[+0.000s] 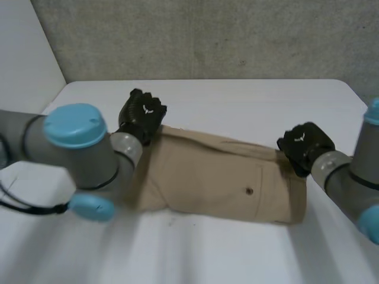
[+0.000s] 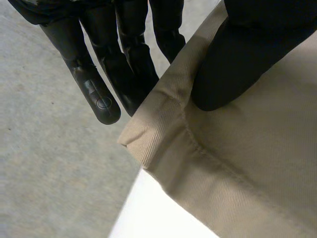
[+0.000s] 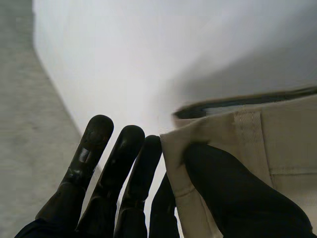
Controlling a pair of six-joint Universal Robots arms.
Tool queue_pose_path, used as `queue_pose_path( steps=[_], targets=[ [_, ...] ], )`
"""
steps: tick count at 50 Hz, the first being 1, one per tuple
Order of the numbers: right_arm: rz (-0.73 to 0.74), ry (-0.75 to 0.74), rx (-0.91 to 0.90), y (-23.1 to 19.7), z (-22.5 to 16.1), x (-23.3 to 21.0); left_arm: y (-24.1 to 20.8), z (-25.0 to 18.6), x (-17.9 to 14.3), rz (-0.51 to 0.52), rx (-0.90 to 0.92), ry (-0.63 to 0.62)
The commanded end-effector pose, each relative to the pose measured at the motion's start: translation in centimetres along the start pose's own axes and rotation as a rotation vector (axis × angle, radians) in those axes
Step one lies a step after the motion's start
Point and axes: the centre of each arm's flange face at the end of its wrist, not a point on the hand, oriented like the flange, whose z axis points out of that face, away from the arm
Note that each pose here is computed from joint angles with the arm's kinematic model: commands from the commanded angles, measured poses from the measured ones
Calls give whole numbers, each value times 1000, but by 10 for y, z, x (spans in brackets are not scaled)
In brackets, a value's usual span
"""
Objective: Fold the shorts.
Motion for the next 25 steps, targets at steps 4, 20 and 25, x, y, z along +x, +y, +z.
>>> queue_pose_path(
  steps=[4,20,25],
  targets=[
    [-26,139,105,-3,59,-10,42,69,39,22,47,-60],
    [152,229,226,-36,23,22,11,25,19,-24,89,-79],
    [183,162,134,-20,-9,23,-4,-16,3,-162,82,-57]
  ],
)
